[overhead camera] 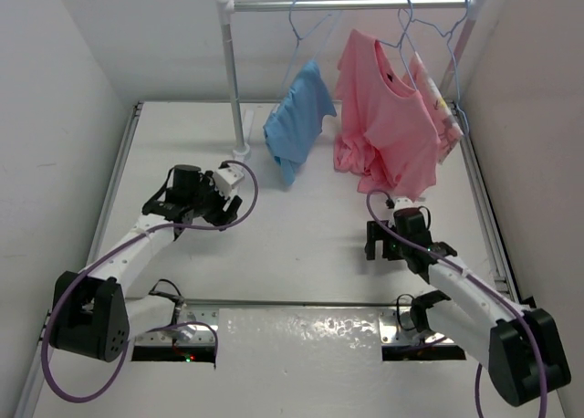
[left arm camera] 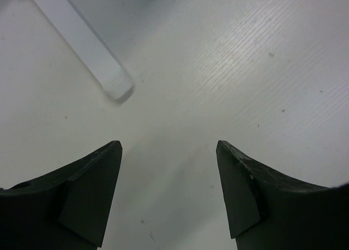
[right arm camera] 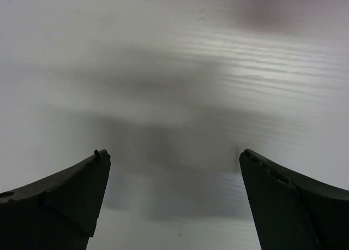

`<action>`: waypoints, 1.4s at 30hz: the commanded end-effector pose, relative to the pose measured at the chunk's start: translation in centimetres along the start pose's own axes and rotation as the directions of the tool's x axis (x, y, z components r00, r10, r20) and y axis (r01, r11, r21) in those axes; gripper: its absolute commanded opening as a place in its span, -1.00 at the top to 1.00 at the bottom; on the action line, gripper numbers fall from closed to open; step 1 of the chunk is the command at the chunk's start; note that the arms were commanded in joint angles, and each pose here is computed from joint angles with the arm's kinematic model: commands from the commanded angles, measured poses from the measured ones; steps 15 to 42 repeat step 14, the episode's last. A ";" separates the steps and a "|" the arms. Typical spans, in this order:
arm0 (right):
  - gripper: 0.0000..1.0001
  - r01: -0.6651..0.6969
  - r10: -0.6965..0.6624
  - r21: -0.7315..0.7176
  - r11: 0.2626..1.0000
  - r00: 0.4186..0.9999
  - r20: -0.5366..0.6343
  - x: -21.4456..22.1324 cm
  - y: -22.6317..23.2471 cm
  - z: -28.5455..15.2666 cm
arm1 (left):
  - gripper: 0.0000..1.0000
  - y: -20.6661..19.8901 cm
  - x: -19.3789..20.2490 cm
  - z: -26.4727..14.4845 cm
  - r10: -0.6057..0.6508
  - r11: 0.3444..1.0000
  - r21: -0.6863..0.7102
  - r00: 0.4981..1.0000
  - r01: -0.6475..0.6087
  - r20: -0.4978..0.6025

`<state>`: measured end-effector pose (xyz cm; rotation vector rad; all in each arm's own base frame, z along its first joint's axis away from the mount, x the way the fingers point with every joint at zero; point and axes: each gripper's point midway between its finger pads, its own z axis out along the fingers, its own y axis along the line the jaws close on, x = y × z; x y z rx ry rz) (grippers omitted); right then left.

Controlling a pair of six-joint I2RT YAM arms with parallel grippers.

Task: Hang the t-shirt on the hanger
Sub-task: Reset both arms

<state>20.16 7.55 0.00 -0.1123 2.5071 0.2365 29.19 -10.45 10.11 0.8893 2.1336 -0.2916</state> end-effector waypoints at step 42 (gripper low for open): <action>-0.98 -0.206 0.088 0.313 0.927 0.932 0.352 -4.3 -6.3 -2.9 | -0.34 0.5 0.6 0.8 0.012 0.999 -0.034 0.999 -0.010 0.043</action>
